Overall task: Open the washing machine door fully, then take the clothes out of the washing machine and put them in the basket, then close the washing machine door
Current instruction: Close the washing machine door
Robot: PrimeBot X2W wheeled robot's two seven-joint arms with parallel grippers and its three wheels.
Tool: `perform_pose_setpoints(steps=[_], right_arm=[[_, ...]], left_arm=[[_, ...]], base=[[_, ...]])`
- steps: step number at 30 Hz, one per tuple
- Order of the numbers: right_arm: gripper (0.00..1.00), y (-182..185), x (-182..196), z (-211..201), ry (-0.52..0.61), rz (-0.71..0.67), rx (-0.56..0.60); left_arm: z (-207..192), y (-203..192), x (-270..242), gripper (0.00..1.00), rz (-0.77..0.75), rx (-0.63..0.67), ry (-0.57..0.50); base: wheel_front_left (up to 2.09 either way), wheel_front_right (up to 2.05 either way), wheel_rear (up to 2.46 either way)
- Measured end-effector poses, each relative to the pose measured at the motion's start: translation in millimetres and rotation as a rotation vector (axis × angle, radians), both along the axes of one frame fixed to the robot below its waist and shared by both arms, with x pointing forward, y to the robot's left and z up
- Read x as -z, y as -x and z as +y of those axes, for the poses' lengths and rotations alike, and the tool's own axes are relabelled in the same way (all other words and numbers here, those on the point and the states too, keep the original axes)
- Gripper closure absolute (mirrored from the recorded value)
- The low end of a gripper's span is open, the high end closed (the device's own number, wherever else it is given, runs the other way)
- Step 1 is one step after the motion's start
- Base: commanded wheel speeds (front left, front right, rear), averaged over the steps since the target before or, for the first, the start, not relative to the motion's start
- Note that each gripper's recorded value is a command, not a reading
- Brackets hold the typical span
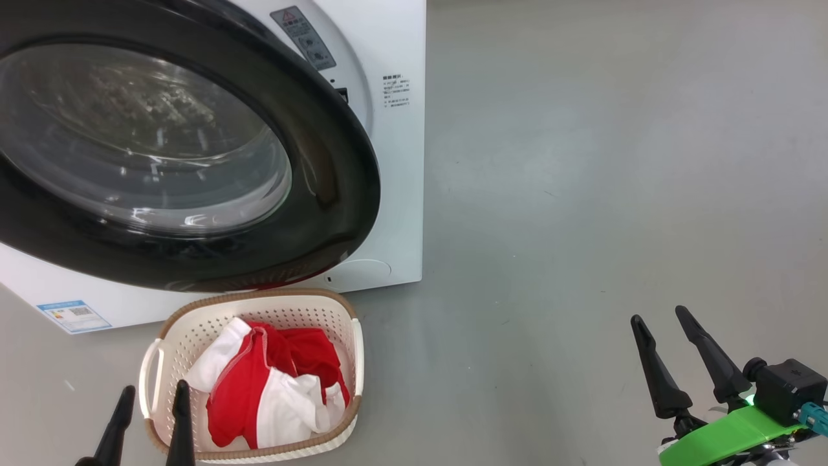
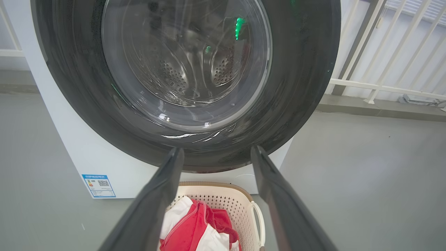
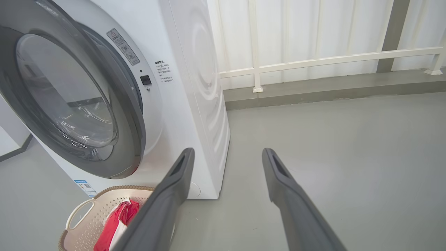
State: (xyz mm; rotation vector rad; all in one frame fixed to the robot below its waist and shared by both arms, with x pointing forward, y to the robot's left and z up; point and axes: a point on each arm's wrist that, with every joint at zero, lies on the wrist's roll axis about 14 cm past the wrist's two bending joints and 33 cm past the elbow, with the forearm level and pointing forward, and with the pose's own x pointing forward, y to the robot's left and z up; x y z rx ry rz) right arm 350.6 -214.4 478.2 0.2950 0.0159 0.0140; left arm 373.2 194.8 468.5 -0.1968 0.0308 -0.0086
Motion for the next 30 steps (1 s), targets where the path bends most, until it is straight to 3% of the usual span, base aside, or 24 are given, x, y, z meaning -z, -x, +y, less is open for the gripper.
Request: perform_pose_setpoints(steps=[30], right_arm=[[0.00,-4.3,1.0,5.1,0.001,0.002,-0.017]], left_arm=[[3.4,5.2,4.7,0.00,0.015,-0.024,-0.006]], base=[[0.00,0.00,0.00]])
